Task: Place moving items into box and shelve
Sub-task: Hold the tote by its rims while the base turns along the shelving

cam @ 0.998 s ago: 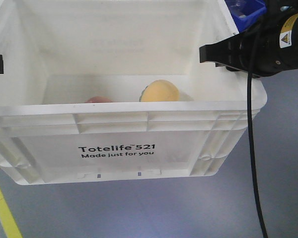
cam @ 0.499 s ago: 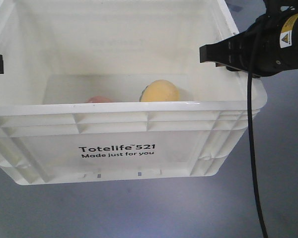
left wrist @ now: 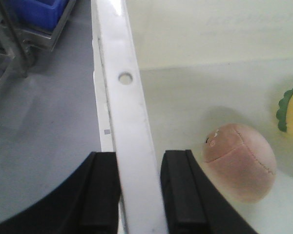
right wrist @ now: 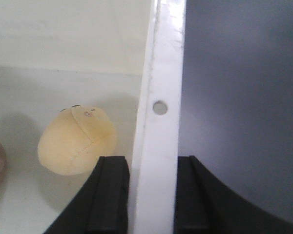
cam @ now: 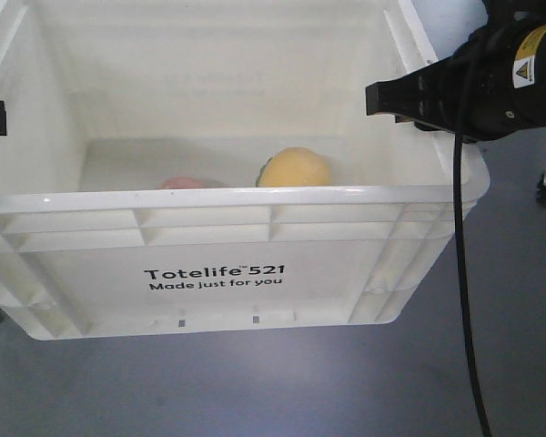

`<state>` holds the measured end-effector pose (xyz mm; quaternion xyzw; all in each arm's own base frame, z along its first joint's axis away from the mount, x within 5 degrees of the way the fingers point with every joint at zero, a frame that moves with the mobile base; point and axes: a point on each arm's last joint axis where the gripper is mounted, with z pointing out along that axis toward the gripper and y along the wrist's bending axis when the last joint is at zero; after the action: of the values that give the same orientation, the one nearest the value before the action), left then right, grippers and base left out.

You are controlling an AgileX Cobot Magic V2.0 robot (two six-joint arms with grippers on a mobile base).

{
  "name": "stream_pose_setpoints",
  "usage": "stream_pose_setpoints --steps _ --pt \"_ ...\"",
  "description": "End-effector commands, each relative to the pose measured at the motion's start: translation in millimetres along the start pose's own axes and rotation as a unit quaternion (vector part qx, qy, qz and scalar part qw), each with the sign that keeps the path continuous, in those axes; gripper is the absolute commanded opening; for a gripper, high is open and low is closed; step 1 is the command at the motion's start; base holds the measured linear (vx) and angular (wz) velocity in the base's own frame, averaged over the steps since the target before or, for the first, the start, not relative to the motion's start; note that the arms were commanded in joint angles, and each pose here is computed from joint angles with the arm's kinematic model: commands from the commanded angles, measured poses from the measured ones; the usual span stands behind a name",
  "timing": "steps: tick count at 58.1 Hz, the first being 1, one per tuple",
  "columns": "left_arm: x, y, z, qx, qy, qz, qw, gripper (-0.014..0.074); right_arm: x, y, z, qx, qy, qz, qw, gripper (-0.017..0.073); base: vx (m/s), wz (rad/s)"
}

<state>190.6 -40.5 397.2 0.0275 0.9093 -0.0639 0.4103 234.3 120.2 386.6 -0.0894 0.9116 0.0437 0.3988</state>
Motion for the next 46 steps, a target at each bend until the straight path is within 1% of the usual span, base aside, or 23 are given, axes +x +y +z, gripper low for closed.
stream_pose_setpoints --steps 1,18,46 --pt "-20.6 -3.5 -21.9 0.013 -0.109 0.022 0.994 0.0140 -22.5 -3.4 -22.5 -0.007 -0.103 -0.021 0.994 0.0113 0.22 -0.54" --pt "-20.6 -3.5 -21.9 0.013 -0.109 0.022 0.994 0.0140 -22.5 -3.4 -22.5 -0.007 -0.103 -0.021 0.994 0.0113 0.23 -0.47" --pt "-20.6 -3.5 -21.9 0.013 -0.109 0.022 0.994 0.0140 -22.5 -3.4 -22.5 -0.007 -0.103 -0.021 0.994 0.0113 0.32 -0.11"
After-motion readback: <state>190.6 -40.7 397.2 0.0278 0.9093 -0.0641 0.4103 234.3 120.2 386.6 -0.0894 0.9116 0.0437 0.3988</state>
